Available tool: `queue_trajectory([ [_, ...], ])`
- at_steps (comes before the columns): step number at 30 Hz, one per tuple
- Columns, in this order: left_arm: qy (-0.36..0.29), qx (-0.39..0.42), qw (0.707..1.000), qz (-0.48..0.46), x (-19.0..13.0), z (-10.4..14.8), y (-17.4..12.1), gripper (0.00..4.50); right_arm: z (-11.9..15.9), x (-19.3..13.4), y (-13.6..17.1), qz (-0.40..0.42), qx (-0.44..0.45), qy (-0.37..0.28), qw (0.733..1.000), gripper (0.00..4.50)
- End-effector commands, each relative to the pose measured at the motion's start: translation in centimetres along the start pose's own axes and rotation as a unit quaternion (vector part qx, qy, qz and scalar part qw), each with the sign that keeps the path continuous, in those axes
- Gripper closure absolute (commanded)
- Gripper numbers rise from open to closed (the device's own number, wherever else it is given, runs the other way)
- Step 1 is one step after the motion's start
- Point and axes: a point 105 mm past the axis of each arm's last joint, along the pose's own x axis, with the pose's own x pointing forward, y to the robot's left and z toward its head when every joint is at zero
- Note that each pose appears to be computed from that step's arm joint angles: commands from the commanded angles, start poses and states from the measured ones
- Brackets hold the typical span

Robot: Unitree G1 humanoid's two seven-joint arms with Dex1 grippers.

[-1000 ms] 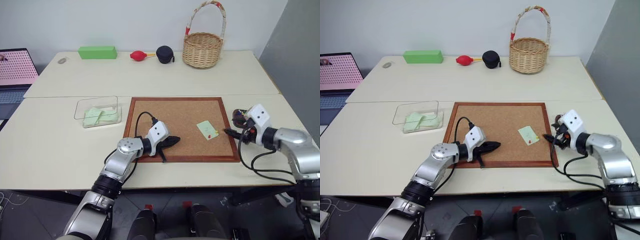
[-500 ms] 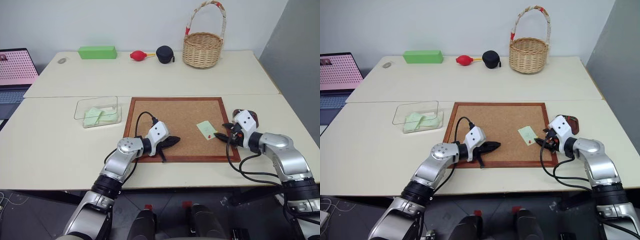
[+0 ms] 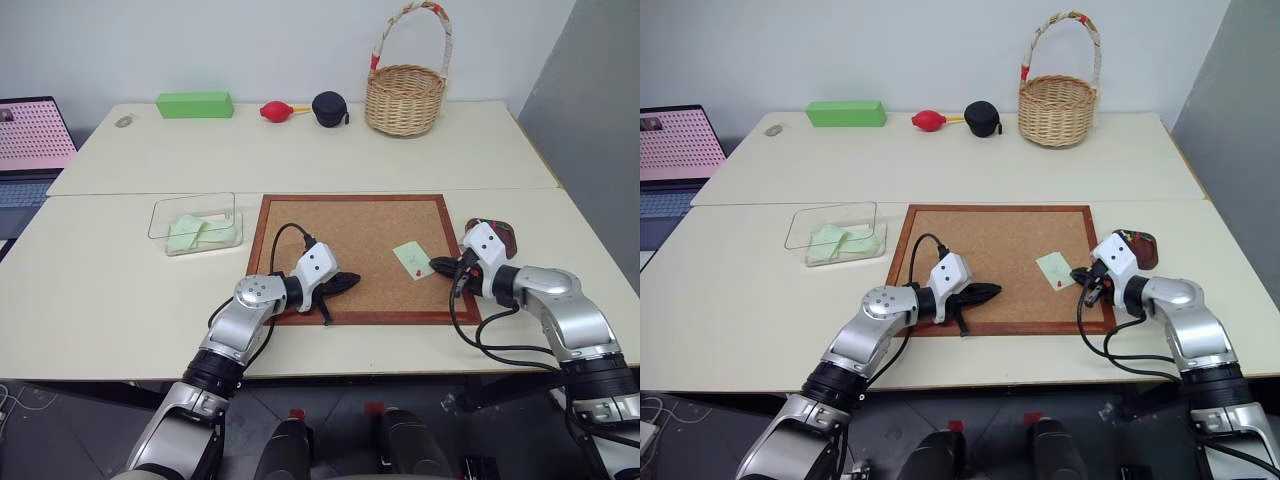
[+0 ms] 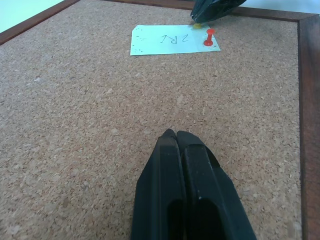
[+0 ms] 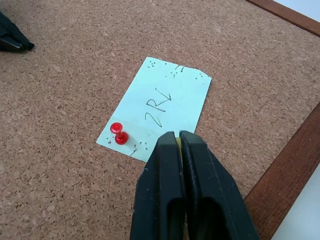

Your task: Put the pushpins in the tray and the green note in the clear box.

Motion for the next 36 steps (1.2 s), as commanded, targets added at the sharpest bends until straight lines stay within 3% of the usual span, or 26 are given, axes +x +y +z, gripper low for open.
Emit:
queue_trajectory([
  [1,0.062,-0.02,0.998,-0.005,-0.6,-3.4,-0.7,4.5,2.1,-0.9,-0.5,-0.01,-0.023,-0.034,0.999,4.44],
  [8,0.069,-0.019,0.997,0.003,-0.6,-3.7,-0.6,4.5,3.9,-1.5,-0.6,-0.021,-0.035,-0.075,0.996,4.44],
  [16,0.075,-0.016,0.997,0.001,-0.6,-3.9,-0.7,4.5,4.3,-2.3,-1.2,-0.039,-0.036,-0.08,0.995,4.44],
  [29,0.078,-0.009,0.997,-0.004,-0.5,-4.1,-1.0,4.5,1.0,-4.5,-8.3,-0.214,-0.055,0.005,0.975,4.44],
  [35,0.079,-0.004,0.997,-0.004,-0.4,-4.1,-1.0,4.5,0.0,-4.2,-9.6,-0.249,-0.059,0.025,0.966,4.44],
  [36,0.079,-0.004,0.997,-0.003,-0.5,-4.1,-1.0,4.5,-0.1,-4.1,-9.8,-0.253,-0.058,0.028,0.965,4.24],
])
